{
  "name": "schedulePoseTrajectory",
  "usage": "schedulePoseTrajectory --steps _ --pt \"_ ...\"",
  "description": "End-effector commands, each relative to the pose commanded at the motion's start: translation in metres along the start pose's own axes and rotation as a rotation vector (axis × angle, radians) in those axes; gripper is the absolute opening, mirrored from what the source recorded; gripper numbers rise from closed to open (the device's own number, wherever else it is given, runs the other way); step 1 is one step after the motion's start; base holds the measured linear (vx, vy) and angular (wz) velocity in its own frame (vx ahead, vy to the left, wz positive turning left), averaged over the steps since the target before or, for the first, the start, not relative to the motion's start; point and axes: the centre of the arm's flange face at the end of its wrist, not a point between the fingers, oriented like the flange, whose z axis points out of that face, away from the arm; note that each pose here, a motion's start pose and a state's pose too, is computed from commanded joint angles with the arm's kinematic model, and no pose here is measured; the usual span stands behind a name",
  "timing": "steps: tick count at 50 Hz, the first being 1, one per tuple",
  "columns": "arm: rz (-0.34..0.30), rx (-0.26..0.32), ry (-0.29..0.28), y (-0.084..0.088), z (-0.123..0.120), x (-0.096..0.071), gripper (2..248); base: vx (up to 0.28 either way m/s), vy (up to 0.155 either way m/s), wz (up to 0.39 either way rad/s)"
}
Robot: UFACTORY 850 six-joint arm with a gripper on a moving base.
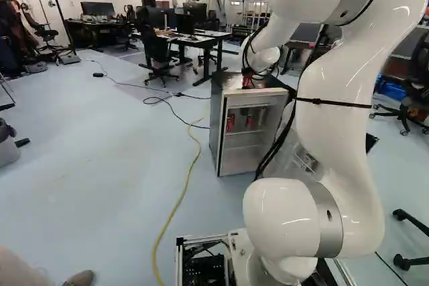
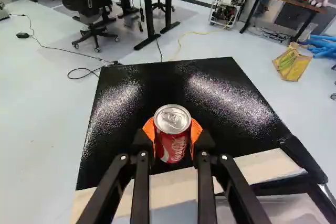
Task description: Grab a drink from the fridge
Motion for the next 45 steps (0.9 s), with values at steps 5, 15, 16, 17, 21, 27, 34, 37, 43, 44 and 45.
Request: schedulePoseTrajectory --steps 5,15,16,17,21,27,34,37,43,44,45 --pt "0.000 0.000 -0.001 0.0000 0.0012 -0.0002 86 0.000 0.000 0.000" --pt "0.000 0.000 -0.001 0.0001 0.0016 -0.0002 86 0.000 0.000 0.000" --pt "0.000 0.000 -0.001 0.0001 0.0016 -0.0002 86 0.000 0.000 0.000" --pt "0.000 0.000 -0.001 0.0001 0.0016 -0.0002 86 0.000 0.000 0.000" --pt "0.000 0.000 -0.001 0.0001 0.0016 -0.0002 102 0.000 0.000 0.000" --pt "0.000 0.000 -0.001 0.0001 0.0016 -0.0002 134 0.000 0.000 0.000" --pt "0.000 0.000 -0.001 0.0001 0.0016 -0.0002 169 0.000 0.000 0.000" --pt "0.000 0.000 -0.001 0.0001 0.0016 -0.0002 204 0.000 0.000 0.000" --pt "0.000 0.000 -0.002 0.0000 -0.0010 -0.0014 241 0.000 0.000 0.000" --pt "0.000 0.000 -0.003 0.0000 -0.0020 -0.0019 241 0.000 0.000 0.000" --pt "0.000 0.000 -0.004 -0.0001 -0.0032 -0.0025 241 0.000 0.000 0.000"
